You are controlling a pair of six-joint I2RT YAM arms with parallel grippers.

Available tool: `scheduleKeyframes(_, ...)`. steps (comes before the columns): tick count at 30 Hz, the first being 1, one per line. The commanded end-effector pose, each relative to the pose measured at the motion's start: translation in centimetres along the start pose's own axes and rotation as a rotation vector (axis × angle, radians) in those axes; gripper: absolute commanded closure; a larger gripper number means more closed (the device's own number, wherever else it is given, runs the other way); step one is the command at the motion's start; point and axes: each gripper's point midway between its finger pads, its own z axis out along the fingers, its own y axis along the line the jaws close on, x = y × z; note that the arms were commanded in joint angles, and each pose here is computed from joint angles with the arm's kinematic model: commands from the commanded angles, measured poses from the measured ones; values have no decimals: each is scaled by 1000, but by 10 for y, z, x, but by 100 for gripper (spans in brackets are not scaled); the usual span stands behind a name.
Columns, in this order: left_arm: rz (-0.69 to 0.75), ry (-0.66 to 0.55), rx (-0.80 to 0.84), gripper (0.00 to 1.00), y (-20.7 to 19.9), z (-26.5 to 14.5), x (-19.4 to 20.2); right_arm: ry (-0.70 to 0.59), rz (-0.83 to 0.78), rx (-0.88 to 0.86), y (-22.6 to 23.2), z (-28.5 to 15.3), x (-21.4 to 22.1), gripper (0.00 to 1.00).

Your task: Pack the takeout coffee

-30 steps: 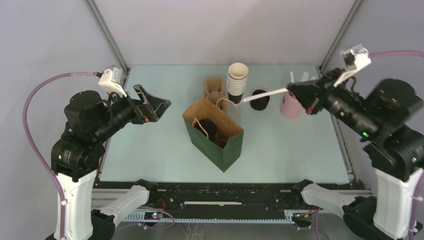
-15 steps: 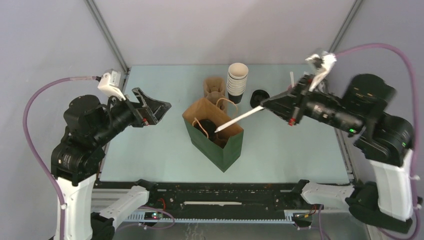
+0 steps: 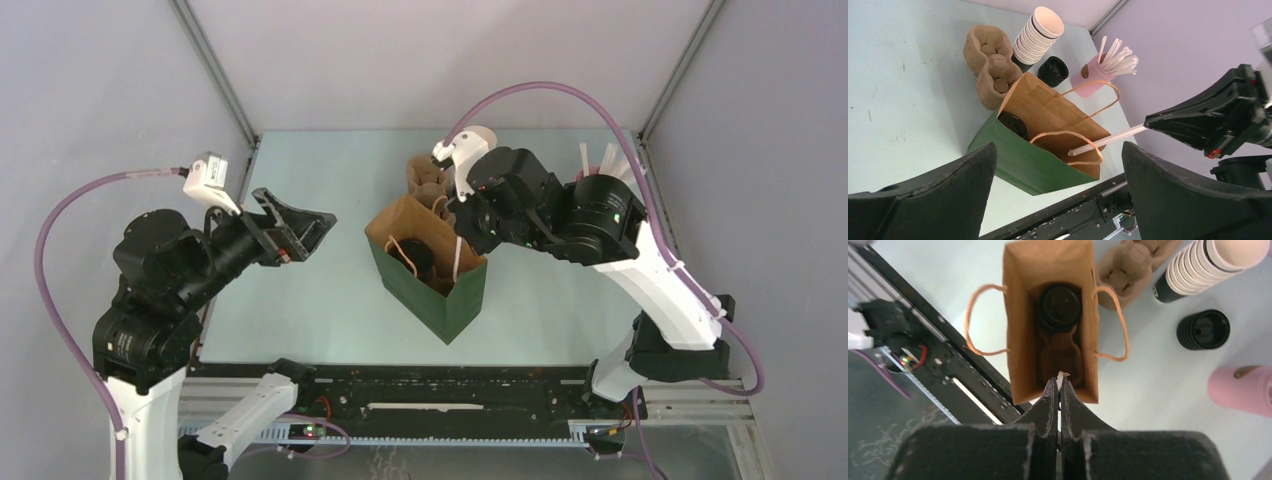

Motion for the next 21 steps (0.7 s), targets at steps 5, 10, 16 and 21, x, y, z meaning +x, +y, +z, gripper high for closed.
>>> scheduleKeyframes(5, -4, -19, 5, 1, 0, -1, 0, 164, -43, 81, -12, 13, 38, 97)
scheduleKeyframes(10, -4, -9, 8, 1, 0, 1, 1, 190, 38, 30, -2, 34, 35, 96)
scheduleKeyframes(16, -7, -7, 11, 1, -1, 2, 1, 236, 72, 60, -1, 55, 36, 95)
scheduleKeyframes(21, -11, -2, 7, 1, 1, 1, 4, 291, 91, 77, -2, 75, 44, 94)
